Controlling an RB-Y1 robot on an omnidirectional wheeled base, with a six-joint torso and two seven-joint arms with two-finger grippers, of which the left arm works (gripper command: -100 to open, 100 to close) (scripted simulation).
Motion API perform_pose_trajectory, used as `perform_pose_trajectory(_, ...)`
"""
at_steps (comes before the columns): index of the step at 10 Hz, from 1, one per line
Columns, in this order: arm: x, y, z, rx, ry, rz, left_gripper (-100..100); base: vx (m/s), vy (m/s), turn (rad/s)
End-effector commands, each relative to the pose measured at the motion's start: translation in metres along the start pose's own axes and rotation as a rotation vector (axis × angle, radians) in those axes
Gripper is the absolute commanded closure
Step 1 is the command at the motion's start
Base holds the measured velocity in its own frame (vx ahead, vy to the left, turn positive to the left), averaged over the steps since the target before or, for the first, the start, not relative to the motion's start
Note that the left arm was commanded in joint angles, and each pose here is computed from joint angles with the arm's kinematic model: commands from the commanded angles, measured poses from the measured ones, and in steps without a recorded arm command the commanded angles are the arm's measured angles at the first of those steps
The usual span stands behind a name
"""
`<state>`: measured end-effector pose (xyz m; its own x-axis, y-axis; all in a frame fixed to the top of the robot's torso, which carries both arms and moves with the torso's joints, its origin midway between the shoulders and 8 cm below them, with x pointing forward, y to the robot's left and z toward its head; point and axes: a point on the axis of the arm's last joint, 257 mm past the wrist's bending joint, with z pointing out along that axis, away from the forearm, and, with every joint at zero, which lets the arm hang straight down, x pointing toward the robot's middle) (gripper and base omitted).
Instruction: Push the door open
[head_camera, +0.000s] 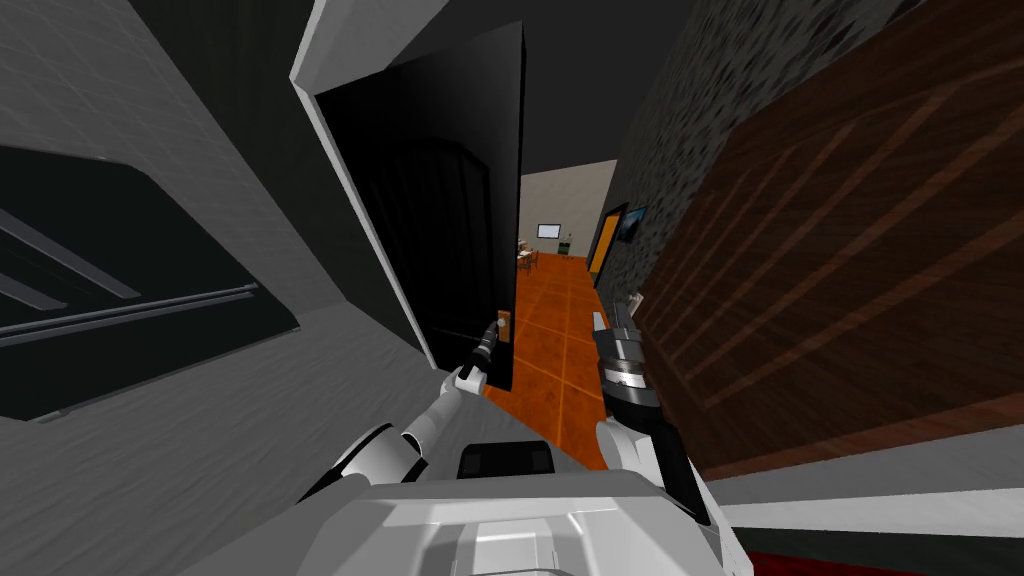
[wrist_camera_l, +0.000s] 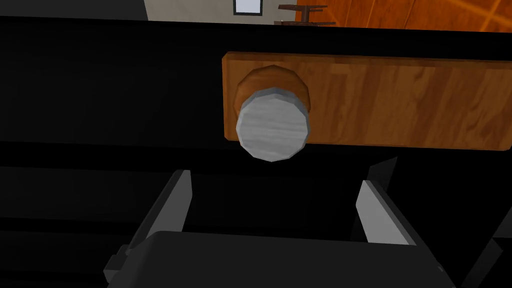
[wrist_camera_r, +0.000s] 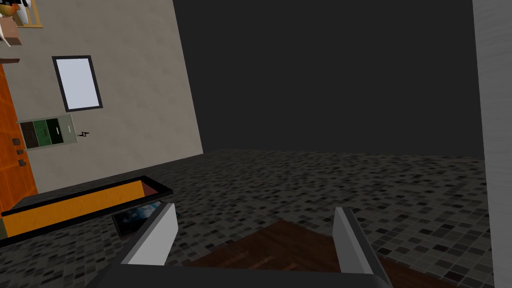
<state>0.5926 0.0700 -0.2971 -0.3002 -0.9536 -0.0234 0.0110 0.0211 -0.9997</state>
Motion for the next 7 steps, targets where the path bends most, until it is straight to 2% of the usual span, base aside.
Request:
perform_pose_trajectory(1,-0.0006,-0.0003,-0.0003,0.003,-0.003,-0.001,-100,0.208,-0.081,-0.018)
perform_pose_trajectory(3,0.0015,-0.0008,-0.0003,0.006,-0.005,-0.007,-100,0.198,-0.070,-0.022)
perform_pose_trajectory(4,0.0008,-0.0002,0.0000,0.004,-0.004,-0.005,-100,0.081,-0.028,-0.001)
perform_pose_trajectory(5,0.0008,-0.0002,0.0000,0.004,-0.004,-0.005,100,-0.010,0.002,0.005)
perform_pose_trajectory(7,0.0008,-0.0002,0.0000,0.004,-0.004,-0.005,100,-0.025,0.011,-0.006)
